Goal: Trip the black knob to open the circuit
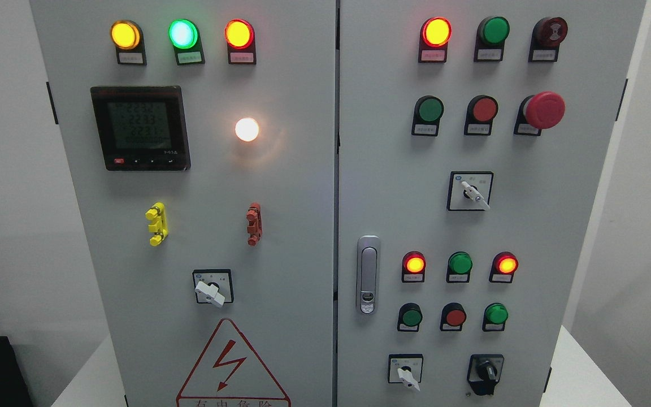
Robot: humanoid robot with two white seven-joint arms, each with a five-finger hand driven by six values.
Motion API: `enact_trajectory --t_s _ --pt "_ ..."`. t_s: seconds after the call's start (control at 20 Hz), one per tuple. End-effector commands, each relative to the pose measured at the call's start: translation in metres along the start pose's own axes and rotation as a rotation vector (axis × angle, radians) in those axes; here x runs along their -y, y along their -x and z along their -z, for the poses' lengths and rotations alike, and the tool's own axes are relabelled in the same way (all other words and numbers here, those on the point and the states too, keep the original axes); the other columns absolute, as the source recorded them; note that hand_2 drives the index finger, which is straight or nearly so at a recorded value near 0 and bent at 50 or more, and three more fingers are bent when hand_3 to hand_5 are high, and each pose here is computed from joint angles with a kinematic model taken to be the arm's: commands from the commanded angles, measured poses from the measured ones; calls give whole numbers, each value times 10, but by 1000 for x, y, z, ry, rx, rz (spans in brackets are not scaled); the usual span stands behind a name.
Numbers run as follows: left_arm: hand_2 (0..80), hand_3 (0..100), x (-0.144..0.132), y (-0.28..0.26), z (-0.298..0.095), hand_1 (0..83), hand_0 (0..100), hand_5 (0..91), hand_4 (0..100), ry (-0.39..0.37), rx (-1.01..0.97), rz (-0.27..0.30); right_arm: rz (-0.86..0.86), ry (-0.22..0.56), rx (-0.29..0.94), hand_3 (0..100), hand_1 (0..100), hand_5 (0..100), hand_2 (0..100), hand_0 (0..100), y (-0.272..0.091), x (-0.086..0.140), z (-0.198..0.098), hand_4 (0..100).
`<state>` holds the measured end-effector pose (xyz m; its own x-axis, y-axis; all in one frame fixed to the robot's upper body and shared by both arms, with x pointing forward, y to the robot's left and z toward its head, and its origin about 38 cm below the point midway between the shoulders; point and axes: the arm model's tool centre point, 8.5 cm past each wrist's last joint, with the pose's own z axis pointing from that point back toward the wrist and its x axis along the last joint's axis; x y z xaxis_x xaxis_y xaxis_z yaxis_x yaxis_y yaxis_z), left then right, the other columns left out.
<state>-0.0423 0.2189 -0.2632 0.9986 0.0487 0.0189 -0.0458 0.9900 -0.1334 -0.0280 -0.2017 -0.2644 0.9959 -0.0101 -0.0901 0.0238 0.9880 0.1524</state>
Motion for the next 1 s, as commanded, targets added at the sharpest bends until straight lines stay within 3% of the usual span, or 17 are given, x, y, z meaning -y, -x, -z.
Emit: enact_trajectory --t_s 0.0,0.5,0.95 --pt "0 0 0 0 0 389 120 0 0 1 -4 23 19 7 4 0 117 0 0 0 0 1 0 0" --pt "0 0 0 0 0 389 120 0 0 1 -4 23 20 3 37 0 119 0 0 0 -3 3 0 0" --pt "0 0 0 0 0 389 120 0 0 1 -3 23 12 34 167 0 109 0 0 0 -45 4 -4 0"
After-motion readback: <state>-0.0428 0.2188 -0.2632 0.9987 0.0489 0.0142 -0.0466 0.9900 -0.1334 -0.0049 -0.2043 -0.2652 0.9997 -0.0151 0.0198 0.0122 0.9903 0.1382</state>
